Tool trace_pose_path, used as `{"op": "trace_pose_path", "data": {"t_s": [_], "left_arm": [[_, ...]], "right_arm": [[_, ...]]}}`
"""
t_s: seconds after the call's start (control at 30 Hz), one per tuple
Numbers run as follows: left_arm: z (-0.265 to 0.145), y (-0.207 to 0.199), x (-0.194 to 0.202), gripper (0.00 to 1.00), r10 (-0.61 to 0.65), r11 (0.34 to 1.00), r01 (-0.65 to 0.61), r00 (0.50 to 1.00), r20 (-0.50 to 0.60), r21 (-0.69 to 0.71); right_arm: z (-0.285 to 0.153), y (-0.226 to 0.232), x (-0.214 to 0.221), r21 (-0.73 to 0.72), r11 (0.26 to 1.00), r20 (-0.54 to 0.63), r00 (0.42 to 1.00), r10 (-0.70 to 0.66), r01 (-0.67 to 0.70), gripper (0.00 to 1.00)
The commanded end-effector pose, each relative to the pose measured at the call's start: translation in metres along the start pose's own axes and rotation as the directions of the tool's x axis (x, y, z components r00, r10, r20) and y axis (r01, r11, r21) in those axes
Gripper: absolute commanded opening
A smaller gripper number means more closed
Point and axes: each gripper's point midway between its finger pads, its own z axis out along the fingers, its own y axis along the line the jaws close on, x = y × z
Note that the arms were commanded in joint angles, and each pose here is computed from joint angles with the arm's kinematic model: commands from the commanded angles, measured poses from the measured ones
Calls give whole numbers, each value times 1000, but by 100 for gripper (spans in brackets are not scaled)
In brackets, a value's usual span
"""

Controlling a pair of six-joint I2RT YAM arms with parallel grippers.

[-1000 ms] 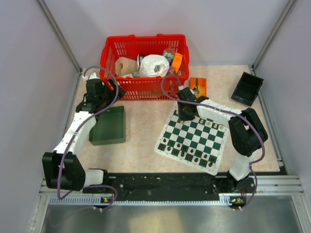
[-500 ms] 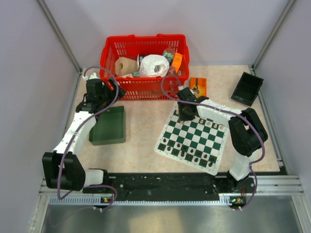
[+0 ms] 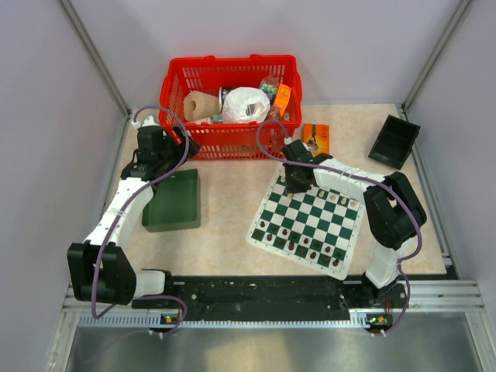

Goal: Set up the chess pieces on the board

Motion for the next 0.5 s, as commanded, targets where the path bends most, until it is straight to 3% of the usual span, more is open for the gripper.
{"op": "trace_pose_path", "data": {"t_s": [0.0, 0.47], "left_arm": [[0, -3, -6, 94, 6, 1000, -7, 1000, 26, 24], [0, -2, -6, 93, 6, 1000, -7, 1000, 27, 20]], "right_arm": [[-3, 8, -10, -5, 1000, 25, 1000, -13, 13, 19], [-33, 14, -37, -32, 999, 124, 992, 18, -14, 16]]}}
